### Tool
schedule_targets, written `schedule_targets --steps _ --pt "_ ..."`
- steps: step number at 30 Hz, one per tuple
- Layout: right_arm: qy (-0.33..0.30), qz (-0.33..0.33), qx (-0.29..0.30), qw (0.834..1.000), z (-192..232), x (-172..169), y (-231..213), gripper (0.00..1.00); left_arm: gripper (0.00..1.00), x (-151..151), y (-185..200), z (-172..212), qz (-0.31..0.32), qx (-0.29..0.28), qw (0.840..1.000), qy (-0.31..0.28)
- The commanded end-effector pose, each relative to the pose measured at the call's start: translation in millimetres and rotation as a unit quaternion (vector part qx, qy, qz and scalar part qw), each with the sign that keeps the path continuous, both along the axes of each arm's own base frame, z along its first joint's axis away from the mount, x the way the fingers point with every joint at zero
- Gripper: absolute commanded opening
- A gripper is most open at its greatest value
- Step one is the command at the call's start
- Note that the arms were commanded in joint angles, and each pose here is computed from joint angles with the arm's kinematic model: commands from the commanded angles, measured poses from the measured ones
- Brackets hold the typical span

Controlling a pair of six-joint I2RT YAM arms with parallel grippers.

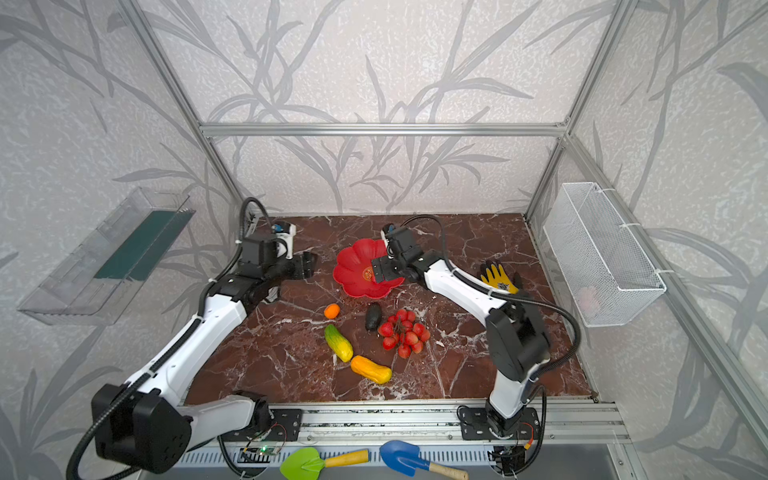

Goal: Place and organize the fake fruits in the fruit bowl
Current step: 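Carry the pink strawberry with the right gripper into the red bowl and release, then place the orange tangerine in the bowl with left gripper while right reaches for squash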

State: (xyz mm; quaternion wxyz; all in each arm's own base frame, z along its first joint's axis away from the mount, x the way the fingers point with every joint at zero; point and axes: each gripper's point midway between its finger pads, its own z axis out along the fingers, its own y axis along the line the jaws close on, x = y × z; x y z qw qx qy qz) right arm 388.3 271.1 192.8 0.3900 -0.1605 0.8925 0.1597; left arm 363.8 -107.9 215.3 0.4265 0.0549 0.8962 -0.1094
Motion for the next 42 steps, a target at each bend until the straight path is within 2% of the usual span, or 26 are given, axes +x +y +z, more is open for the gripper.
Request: schedule_targets --steps 1,7,15,18,20,23,28,32,36,42 --pt "-0.031 -0.029 0.028 0.999 17.0 -18.9 -29.4 0.99 0.76 -31.3 -9.4 -56.9 -0.010 0.050 0.994 0.099" --pt "-0.020 -0.045 0.017 0.999 8.0 -66.2 -72.0 0.99 0.76 -49.1 -21.5 -120.9 0.016 0.031 0.985 0.169" --pt "-0.010 -0.054 0.024 0.998 2.6 -87.1 -86.2 0.99 0.77 -43.0 -32.9 -162.7 0.024 0.024 0.977 0.209" --pt "-0.007 -0.054 0.026 0.998 2.5 -89.1 -86.5 0.99 0.68 -39.6 -34.9 -176.4 0.026 0.029 0.974 0.225" --pt "-0.008 -0.052 0.025 0.998 3.2 -90.2 -87.1 0.99 0.53 -37.4 -34.6 -182.5 0.028 0.034 0.973 0.227" --pt "-0.009 -0.051 0.021 0.998 4.9 -93.2 -89.8 0.99 0.38 -35.9 -38.1 -172.6 0.022 0.022 0.976 0.215" --pt "-0.002 -0.039 0.014 0.999 4.5 -104.2 -93.9 0.99 0.35 -26.4 -46.7 -104.7 0.010 -0.029 0.990 0.135" --pt "0.014 -0.017 0.014 1.000 2.3 -118.8 -92.8 1.00 0.36 -2.6 -60.0 -58.9 -0.015 -0.050 0.997 0.060" --pt "0.031 0.025 0.006 0.999 -0.1 -143.3 -84.5 0.97 0.35 30.7 -78.9 -70.1 -0.038 -0.015 0.993 0.107" --pt "0.059 0.062 0.019 0.996 -11.5 -184.1 -76.9 0.94 0.33 79.2 -108.6 -112.5 -0.043 -0.009 0.984 0.172"
